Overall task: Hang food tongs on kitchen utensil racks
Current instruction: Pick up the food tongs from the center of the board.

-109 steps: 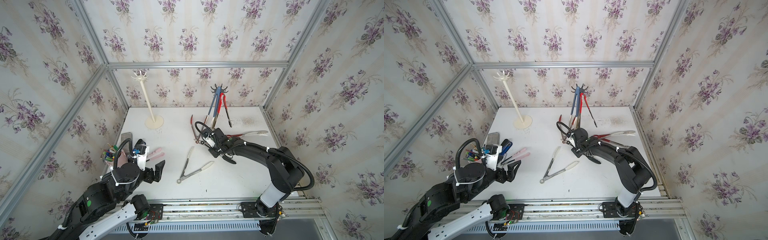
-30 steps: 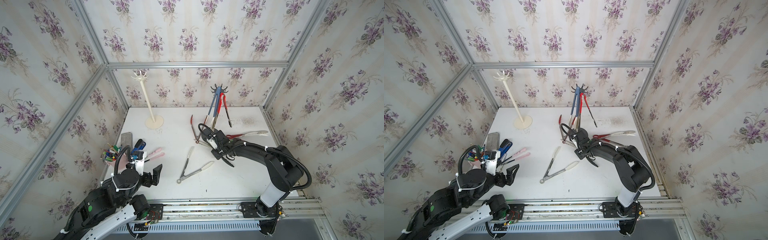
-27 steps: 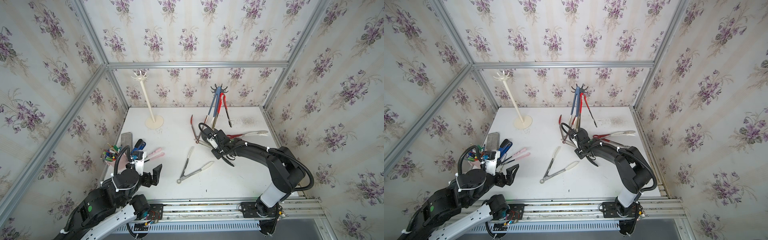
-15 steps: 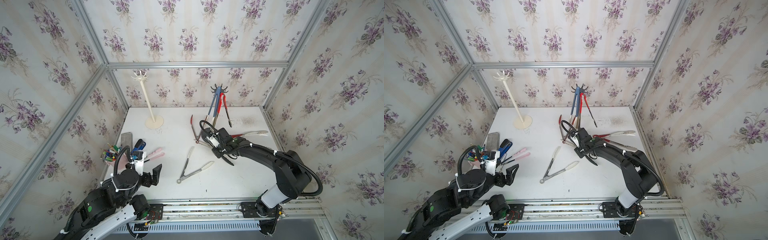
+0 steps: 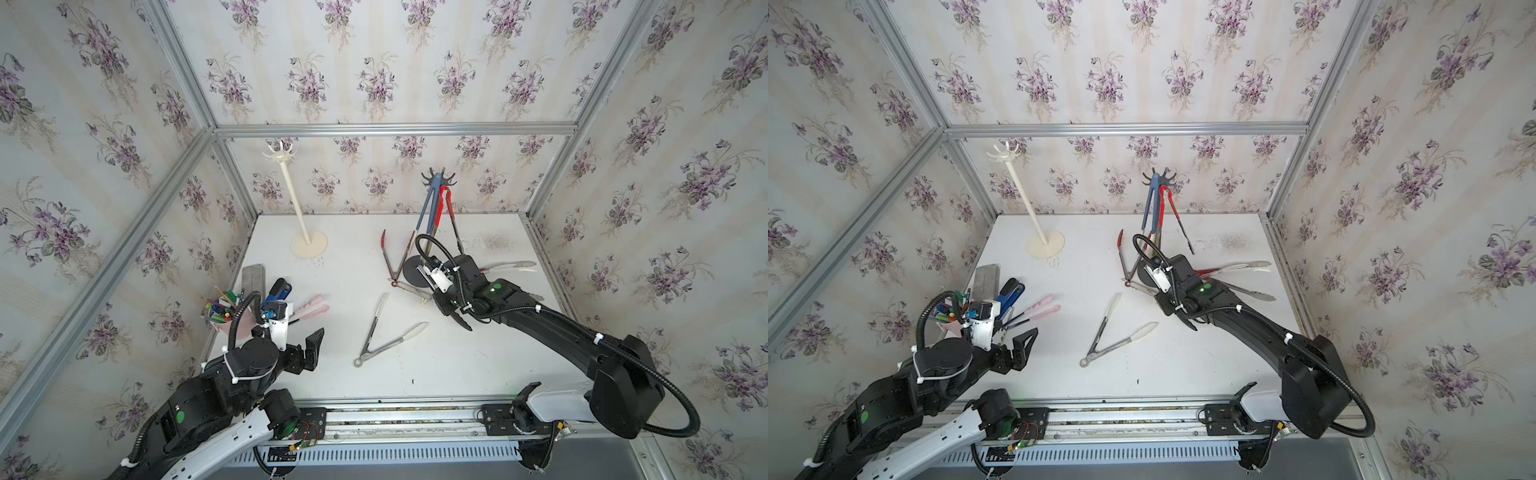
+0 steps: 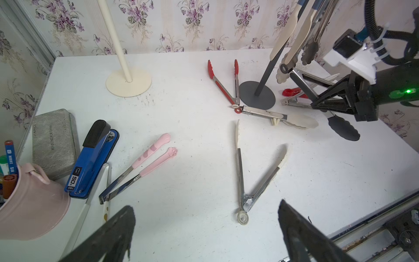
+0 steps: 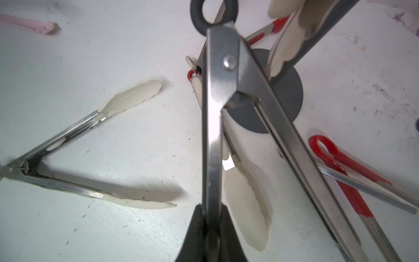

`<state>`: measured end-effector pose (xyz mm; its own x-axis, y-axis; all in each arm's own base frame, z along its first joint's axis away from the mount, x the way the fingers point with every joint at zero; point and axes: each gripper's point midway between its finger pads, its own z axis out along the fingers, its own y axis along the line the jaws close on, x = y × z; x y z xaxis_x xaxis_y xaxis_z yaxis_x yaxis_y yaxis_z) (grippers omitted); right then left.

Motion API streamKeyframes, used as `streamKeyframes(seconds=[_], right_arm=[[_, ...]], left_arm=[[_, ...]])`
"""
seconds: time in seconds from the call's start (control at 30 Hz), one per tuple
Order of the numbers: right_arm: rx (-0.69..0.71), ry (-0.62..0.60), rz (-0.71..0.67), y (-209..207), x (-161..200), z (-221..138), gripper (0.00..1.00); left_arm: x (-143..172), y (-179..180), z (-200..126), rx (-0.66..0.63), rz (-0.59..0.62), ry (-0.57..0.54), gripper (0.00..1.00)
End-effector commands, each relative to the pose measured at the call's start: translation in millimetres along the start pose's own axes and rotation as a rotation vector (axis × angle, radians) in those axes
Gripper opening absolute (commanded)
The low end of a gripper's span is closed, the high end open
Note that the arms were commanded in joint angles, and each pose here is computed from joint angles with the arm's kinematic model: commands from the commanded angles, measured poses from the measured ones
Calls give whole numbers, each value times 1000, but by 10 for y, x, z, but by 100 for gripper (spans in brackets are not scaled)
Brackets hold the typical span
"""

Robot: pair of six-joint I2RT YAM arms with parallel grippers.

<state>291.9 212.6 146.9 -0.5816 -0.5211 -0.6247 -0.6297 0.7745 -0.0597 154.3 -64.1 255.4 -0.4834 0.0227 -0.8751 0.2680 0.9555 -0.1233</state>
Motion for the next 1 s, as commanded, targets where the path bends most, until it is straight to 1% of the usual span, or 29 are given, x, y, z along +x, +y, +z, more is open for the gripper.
streamKeyframes(seconds=[0.0, 0.2, 0.33, 0.7, 0.97], right_arm=[[-19, -61, 25, 27, -108, -165, 0], [-69, -217, 43, 100, -347, -601, 0], [-90, -306, 42, 132, -437, -852, 0], [-98, -421, 49, 135, -558, -1236, 0], [-102, -553, 48, 131, -715, -1640, 0]], left_arm=[[-28, 19, 4, -14, -23, -12, 99], [-58, -84, 50, 25, -26, -17, 99], [-112, -164, 75, 49, -20, -15, 99], [-375, -401, 92, 116, 22, -32, 99], [-577, -557, 45, 176, 44, -60, 99]])
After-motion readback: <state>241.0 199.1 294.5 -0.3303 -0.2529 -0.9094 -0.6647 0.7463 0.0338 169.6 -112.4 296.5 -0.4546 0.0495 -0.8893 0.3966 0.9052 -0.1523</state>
